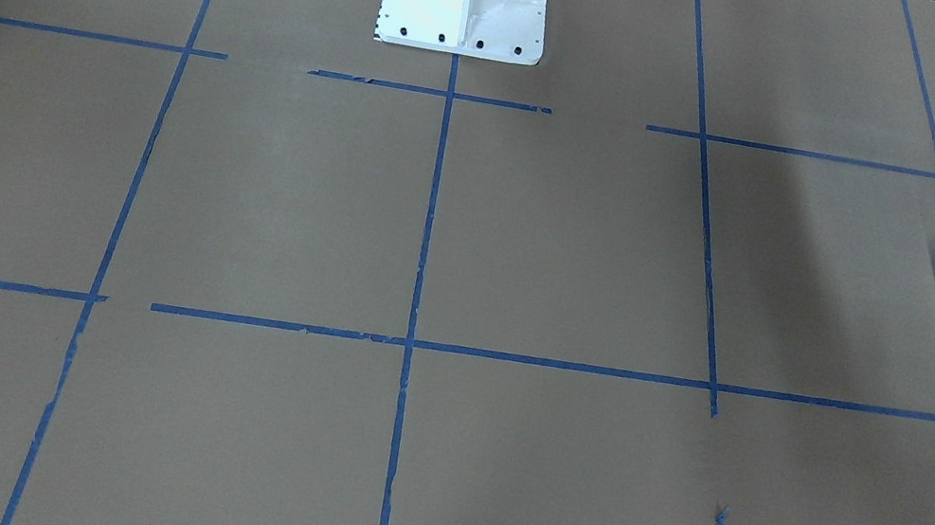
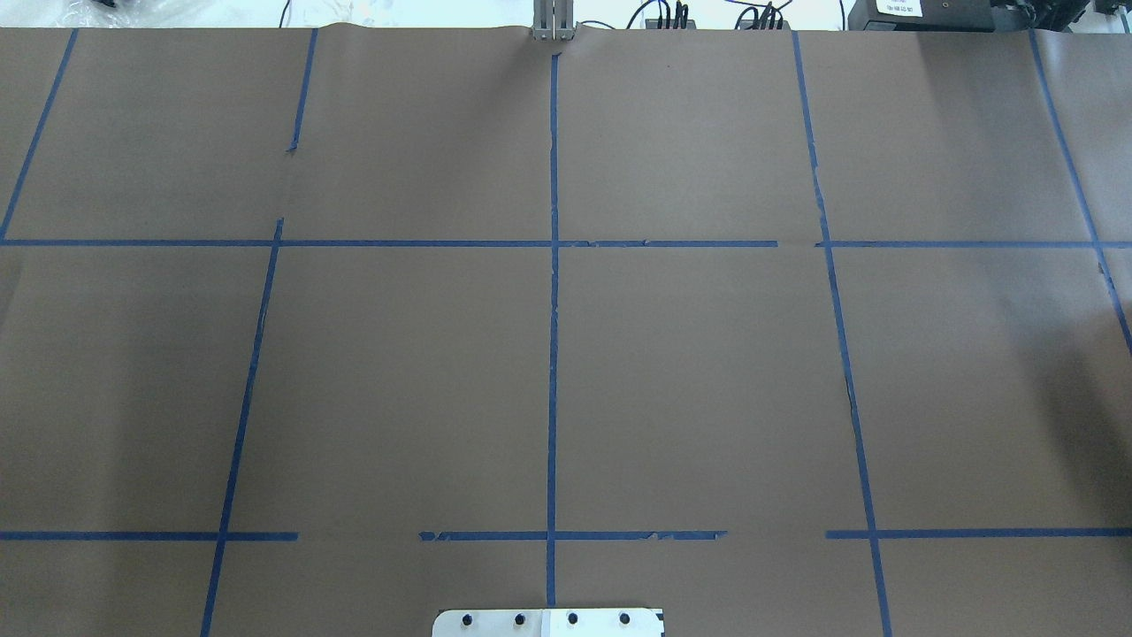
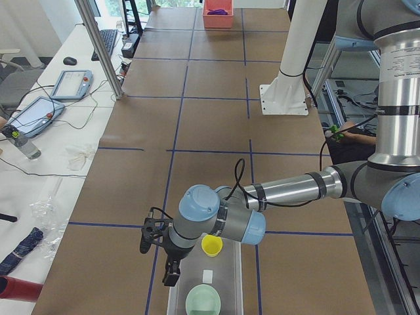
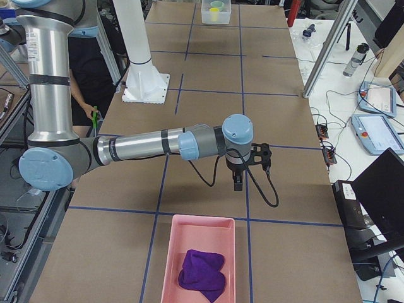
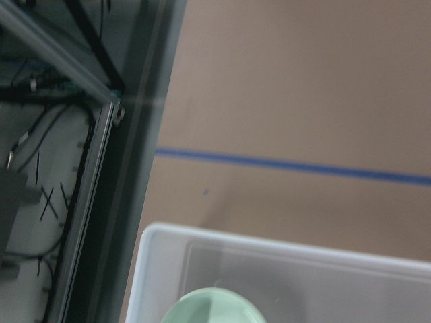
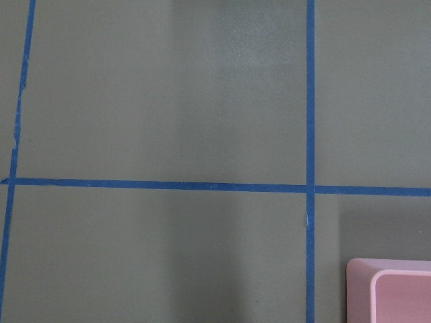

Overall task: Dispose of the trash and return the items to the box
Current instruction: 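Open the left gripper to release the bowl in the bin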

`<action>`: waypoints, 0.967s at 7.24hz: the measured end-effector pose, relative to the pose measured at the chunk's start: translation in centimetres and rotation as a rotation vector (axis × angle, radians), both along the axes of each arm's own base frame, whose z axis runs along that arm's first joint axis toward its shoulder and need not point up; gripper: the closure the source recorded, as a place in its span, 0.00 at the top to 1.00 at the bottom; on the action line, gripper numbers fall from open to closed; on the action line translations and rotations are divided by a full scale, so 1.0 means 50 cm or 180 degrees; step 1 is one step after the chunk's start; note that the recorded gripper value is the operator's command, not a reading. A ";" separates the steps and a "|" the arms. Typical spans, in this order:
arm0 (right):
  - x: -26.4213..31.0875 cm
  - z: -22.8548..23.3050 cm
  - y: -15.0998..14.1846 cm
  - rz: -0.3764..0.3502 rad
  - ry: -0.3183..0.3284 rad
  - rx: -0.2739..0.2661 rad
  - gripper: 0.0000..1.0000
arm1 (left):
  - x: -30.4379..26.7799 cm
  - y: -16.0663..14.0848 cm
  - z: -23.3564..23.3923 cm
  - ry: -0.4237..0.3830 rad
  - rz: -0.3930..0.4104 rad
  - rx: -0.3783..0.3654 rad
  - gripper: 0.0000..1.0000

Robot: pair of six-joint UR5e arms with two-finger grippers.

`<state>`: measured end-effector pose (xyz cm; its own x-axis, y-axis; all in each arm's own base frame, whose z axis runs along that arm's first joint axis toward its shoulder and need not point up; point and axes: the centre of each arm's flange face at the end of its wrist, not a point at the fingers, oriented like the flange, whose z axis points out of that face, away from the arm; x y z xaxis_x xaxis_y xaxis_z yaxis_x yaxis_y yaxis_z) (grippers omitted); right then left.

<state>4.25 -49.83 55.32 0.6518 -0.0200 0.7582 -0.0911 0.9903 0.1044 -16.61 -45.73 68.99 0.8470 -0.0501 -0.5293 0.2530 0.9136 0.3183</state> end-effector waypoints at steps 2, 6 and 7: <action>0.001 -0.009 0.001 -0.0013 0.0048 0.0066 1.00 | 0.033 -0.031 -0.075 -0.0055 0.0124 0.0405 1.00; 0.003 -0.004 0.007 0.0009 0.0107 0.0196 1.00 | 0.149 -0.105 -0.202 0.0119 0.0523 -0.0282 1.00; 0.003 0.002 0.009 0.0008 0.0103 0.0172 1.00 | 0.155 -0.107 -0.198 0.0175 0.0551 -0.0471 1.00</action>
